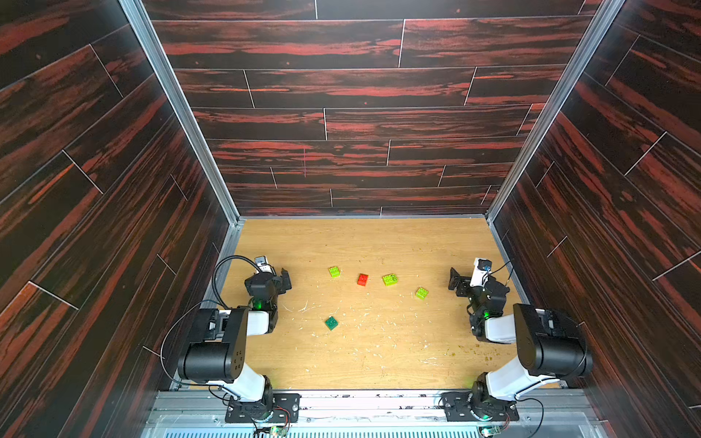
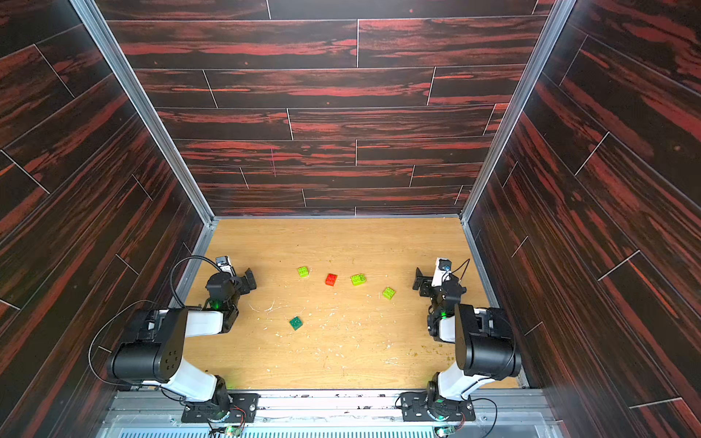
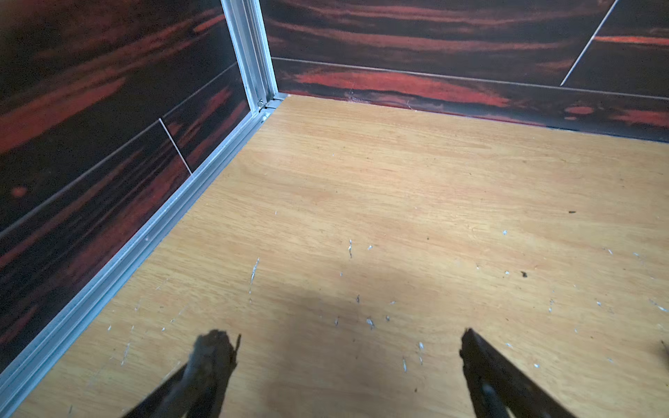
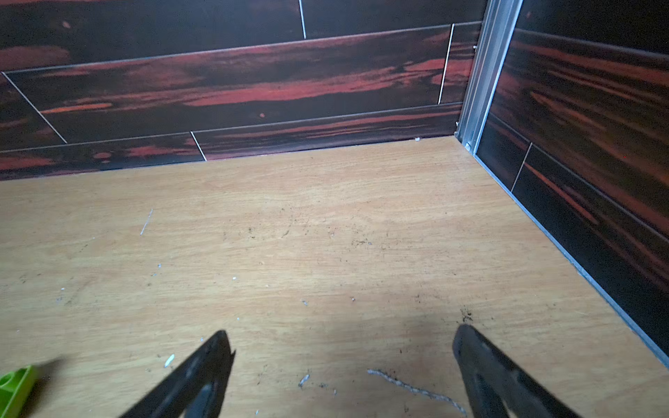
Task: Assemble the letter s with lego
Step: Pick up the lego brick from the center of the board.
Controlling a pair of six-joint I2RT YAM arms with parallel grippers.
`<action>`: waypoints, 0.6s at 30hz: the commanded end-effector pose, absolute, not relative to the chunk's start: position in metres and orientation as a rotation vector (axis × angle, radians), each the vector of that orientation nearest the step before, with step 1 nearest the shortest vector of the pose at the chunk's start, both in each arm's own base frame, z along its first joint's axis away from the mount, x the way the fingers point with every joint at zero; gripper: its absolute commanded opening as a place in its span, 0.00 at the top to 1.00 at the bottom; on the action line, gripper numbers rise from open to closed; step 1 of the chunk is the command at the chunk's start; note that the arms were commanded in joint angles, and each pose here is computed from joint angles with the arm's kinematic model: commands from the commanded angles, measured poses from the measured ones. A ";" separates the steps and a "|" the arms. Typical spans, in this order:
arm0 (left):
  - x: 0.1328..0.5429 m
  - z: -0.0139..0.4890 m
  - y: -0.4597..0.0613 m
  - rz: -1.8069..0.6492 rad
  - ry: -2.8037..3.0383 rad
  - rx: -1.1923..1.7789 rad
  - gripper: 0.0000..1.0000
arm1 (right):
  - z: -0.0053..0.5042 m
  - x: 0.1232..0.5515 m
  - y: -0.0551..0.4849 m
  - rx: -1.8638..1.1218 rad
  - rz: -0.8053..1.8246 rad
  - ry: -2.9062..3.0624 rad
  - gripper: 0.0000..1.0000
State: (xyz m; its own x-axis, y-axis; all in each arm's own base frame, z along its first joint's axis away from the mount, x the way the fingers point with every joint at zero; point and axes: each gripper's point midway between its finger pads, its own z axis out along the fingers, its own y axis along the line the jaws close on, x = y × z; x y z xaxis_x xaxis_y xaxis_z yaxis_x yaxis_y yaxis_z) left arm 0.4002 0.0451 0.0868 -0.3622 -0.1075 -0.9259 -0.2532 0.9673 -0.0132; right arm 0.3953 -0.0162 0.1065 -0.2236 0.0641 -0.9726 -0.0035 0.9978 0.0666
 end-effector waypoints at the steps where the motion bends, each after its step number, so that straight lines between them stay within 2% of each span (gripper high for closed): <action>1: 0.396 0.093 0.046 0.159 1.940 -0.249 0.00 | 0.114 0.392 -0.016 0.056 0.061 1.779 0.02; 18: 0.397 0.093 0.047 0.158 1.944 -0.252 0.00 | 0.114 0.392 -0.017 0.060 0.070 1.779 0.02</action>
State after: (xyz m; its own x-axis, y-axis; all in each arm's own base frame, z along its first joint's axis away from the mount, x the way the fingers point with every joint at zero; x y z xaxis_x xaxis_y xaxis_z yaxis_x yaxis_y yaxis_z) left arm 0.3974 0.0457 0.0827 -0.3809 -0.1086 -0.9182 -0.2538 0.9672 -0.0091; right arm 0.3945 -0.0172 0.1063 -0.2259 0.0713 -0.9715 0.0038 0.9974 0.0723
